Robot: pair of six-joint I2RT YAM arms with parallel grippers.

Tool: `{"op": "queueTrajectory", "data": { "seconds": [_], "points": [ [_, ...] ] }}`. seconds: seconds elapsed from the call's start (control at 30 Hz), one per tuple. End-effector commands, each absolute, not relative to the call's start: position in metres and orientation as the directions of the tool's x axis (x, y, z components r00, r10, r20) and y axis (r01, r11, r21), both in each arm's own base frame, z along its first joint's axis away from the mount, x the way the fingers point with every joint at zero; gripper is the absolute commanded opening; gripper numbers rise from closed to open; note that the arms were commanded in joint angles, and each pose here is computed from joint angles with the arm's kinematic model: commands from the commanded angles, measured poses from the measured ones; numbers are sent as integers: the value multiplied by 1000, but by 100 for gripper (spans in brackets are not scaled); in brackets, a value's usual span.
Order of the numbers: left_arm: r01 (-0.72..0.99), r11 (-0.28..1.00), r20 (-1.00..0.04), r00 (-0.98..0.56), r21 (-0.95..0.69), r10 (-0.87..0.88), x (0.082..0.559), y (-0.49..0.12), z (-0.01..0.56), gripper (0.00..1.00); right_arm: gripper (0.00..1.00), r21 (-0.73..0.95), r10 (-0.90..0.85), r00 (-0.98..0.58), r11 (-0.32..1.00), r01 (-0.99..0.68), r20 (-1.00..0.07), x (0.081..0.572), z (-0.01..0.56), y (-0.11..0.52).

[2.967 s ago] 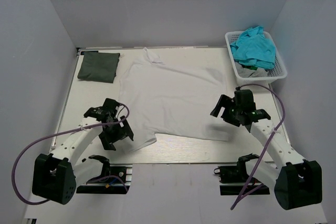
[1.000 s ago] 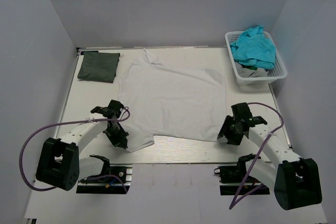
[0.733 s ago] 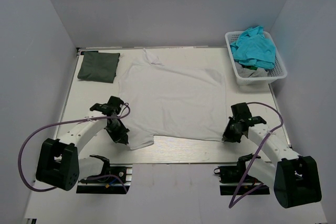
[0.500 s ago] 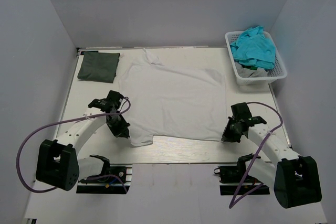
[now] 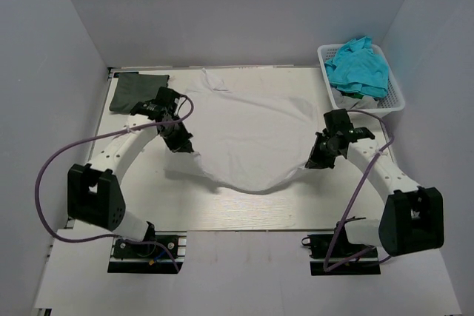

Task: Fold and stack the t-shirts
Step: Fold the flattened tshirt in 1/3 of the way

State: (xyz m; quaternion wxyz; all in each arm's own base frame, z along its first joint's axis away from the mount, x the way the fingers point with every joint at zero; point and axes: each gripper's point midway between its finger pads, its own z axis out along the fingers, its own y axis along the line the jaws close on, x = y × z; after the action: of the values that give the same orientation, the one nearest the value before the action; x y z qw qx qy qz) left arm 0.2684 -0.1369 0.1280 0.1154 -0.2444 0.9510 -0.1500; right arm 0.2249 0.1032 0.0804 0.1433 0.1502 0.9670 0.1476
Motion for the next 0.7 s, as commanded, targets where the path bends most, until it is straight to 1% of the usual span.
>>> {"op": "queueTrajectory", "data": {
  "seconds": [0.0,0.03,0.07,0.2,0.27,0.3,0.4,0.5,0.67],
  "points": [
    [-416,849,-222,-839,-325,-496,299,-131,146,0,0,311,310,-923,922,232,-229,238,93,101],
    [-418,850,-231,-836,-320,-498,305,-131,147,0,0,301,314,-926,922,244,-211,241,90,99],
    [-425,853,-228,-837,-304,-498,312,-131,142,0,0,307,308,-924,923,232,-229,250,98,100],
    [-428,844,-253,-820,-323,-513,344,-131,149,0,0,286,310,-926,927,244,-215,266,97,96],
    [-427,845,-259,-818,-323,-513,355,-130,152,0,0,287,315,-919,927,243,-238,277,105,93],
    [-443,843,-241,-820,-306,-519,359,-127,144,0,0,286,320,-917,925,249,-237,283,104,91],
    [-453,839,-256,-810,-301,-529,373,-120,142,0,0,283,322,-915,926,250,-242,296,102,88],
    [-453,834,-311,-781,-316,-542,394,-115,146,0,0,284,311,-921,928,242,-232,307,103,87],
    [-405,848,-410,-748,-342,-522,430,-115,157,0,0,290,310,-928,925,244,-207,321,98,86]
  ]
}}
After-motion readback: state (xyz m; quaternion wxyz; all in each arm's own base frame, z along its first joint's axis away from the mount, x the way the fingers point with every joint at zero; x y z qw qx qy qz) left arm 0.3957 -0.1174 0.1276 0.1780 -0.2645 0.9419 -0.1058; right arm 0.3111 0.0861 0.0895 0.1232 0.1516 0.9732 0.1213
